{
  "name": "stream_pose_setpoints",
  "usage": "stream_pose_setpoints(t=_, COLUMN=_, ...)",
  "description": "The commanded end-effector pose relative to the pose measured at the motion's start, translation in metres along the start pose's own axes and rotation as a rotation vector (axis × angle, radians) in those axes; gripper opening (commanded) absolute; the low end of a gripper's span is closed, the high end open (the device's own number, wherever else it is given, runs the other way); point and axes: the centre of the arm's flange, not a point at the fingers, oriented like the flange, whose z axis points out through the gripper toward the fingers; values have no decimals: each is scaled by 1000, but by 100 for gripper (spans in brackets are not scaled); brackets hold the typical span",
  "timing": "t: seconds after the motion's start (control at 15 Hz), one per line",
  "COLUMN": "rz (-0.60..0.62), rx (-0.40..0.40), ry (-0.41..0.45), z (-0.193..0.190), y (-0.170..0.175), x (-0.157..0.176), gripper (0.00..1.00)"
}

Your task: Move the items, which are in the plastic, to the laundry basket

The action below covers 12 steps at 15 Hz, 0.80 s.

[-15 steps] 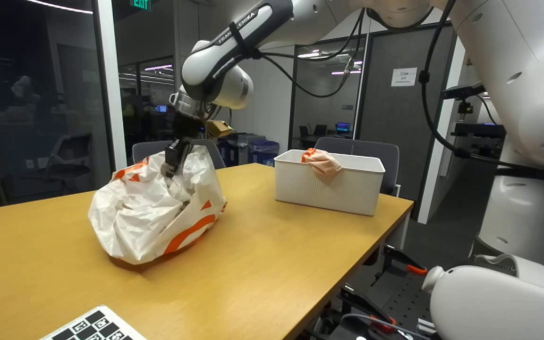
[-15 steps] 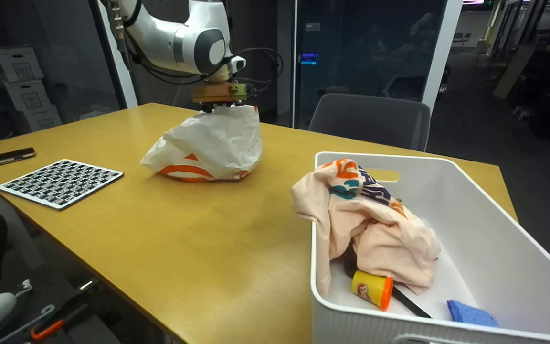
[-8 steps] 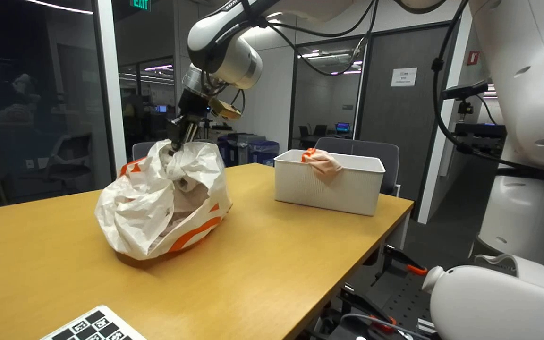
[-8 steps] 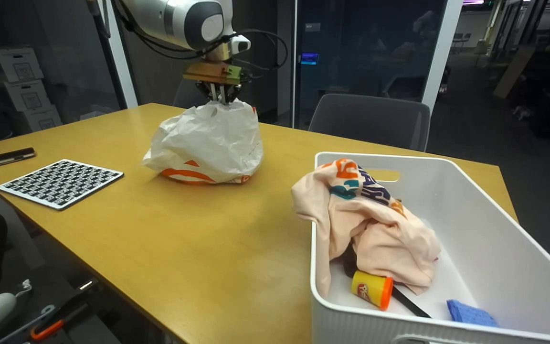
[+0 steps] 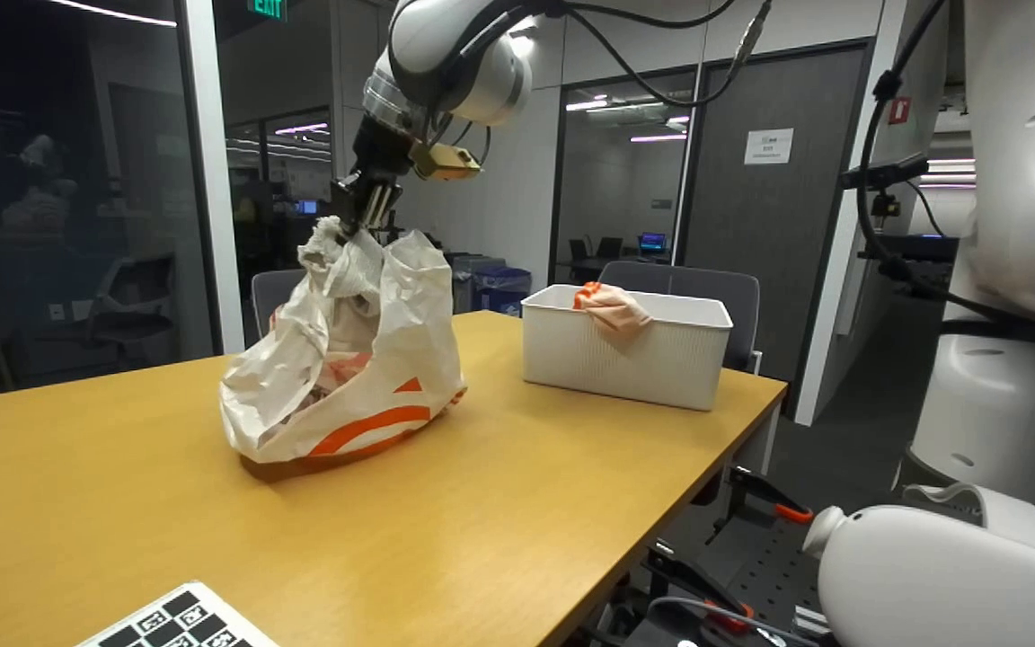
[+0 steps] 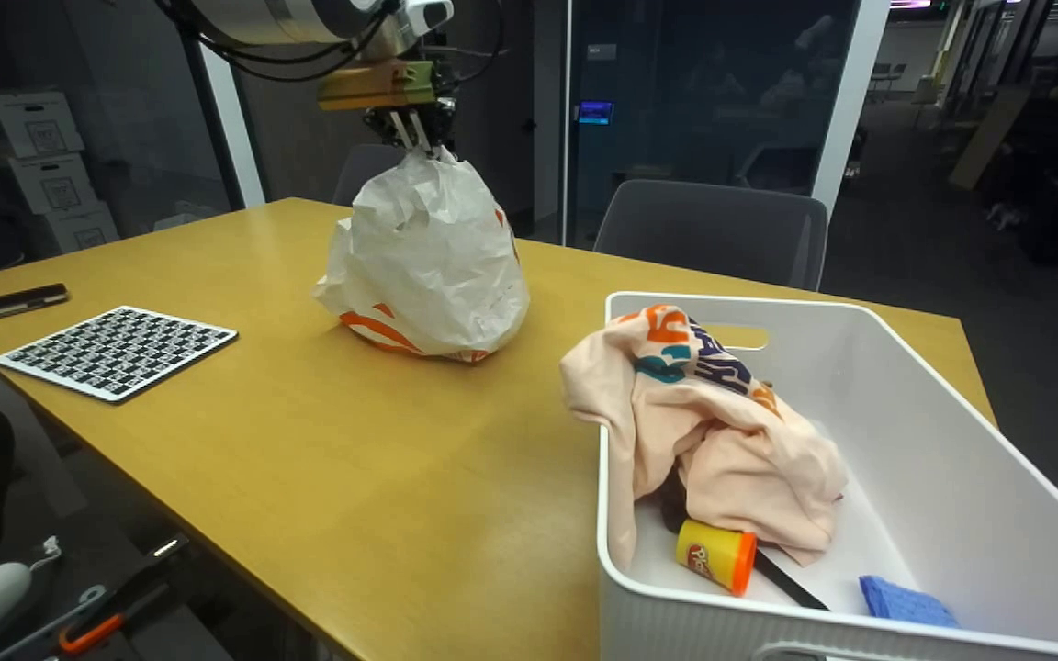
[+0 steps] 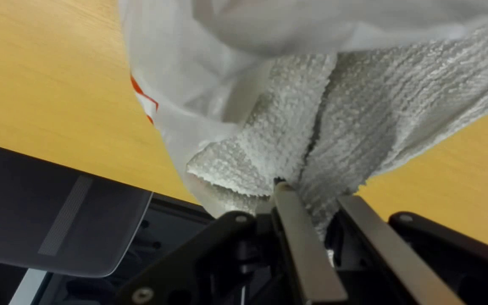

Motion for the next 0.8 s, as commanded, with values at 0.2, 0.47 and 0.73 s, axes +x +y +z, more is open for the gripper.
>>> stream_pose_setpoints(t=0.2, rz=53, rx=29, ry=159, z=-65, y=-33, x=-18, gripper=4)
stream_pose_setpoints(t=0.47, rz=30, rx=-119, ry=310, z=-99, y=-31, x=-25, gripper=4)
stream_pose_setpoints(t=0.73, rz=82, rx=-219, ry=454, z=-132, y=-18, x=-38, gripper=4)
